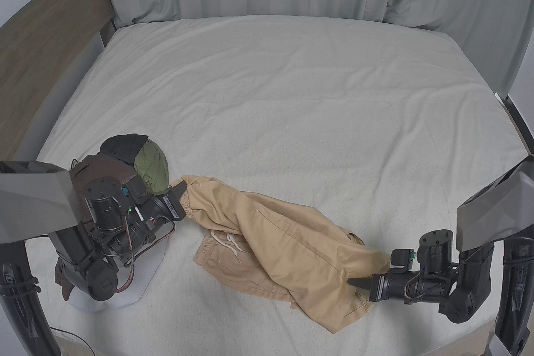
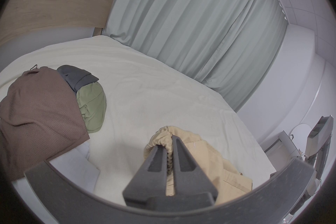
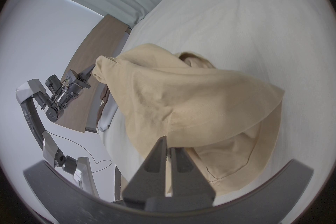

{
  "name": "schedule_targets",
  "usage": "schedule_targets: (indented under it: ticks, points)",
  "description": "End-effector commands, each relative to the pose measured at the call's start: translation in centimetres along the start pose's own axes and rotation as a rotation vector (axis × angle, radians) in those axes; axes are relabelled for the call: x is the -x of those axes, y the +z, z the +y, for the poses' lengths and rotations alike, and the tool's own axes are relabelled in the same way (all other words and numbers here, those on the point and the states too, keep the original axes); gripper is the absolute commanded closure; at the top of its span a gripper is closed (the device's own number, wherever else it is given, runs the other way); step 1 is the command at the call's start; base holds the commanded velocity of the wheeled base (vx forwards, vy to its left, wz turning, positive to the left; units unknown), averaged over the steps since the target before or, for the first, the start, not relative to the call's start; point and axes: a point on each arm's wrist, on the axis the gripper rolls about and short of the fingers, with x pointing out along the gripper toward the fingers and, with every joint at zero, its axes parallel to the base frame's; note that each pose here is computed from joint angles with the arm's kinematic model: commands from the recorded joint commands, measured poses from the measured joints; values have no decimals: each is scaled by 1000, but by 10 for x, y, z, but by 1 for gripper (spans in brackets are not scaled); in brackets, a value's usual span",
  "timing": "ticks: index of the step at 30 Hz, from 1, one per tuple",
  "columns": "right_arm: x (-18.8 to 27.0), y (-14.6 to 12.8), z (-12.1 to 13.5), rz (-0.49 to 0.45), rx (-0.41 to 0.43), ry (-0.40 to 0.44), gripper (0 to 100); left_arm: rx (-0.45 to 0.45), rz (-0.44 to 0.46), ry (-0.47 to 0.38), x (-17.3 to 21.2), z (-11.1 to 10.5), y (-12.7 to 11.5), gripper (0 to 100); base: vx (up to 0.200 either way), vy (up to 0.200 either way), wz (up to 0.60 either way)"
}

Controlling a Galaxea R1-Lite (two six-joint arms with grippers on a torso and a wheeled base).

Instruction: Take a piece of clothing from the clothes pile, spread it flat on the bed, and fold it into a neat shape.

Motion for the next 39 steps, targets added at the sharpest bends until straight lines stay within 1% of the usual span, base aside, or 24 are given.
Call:
schedule_targets:
  ticks: [1,2,5,7,8,14,18,23,24,25,30,33,35,38,39]
  points:
    - [16,17,11,-83,29,29,100,1,-5,5,0,2,0,100,0,0,0]
    - [17,18,12,-90,32,31,100,1,-5,5,0,2,0,100,0,0,0]
    - [32,33,14,-168,45,36,100,1,-6,4,-1,2,1,100,0,0,0]
    - [36,37,13,-191,45,32,100,1,-6,4,-1,2,1,100,0,0,0]
    - [40,42,10,-220,46,26,100,1,-6,4,-1,2,1,100,0,0,0]
    - [52,54,5,-267,49,40,100,2,-12,2,-2,2,2,100,0,0,0]
    - [55,60,6,-296,75,49,100,1,-13,3,-2,2,2,100,0,0,0]
    - [61,73,6,-357,90,50,100,0,-19,0,-2,1,4,100,0,0,0]
    - [61,73,6,-357,90,50,100,0,-19,0,-2,1,4,100,0,0,0]
    - [65,82,5,-402,100,49,100,2,-19,0,-2,1,4,100,0,0,0]
    - [80,98,7,-473,112,81,100,2,-21,-1,-2,1,4,100,0,0,0]
    - [84,96,13,-461,83,120,100,2,-18,0,-2,1,3,100,0,0,0]
    - [82,94,14,-445,72,130,100,2,-18,0,-2,1,3,100,0,0,0]
    - [77,84,20,-397,65,145,100,2,-18,0,-2,1,3,100,0,0,0]
    - [72,77,24,-363,60,155,100,1,-19,-2,-2,1,3,100,0,0,0]
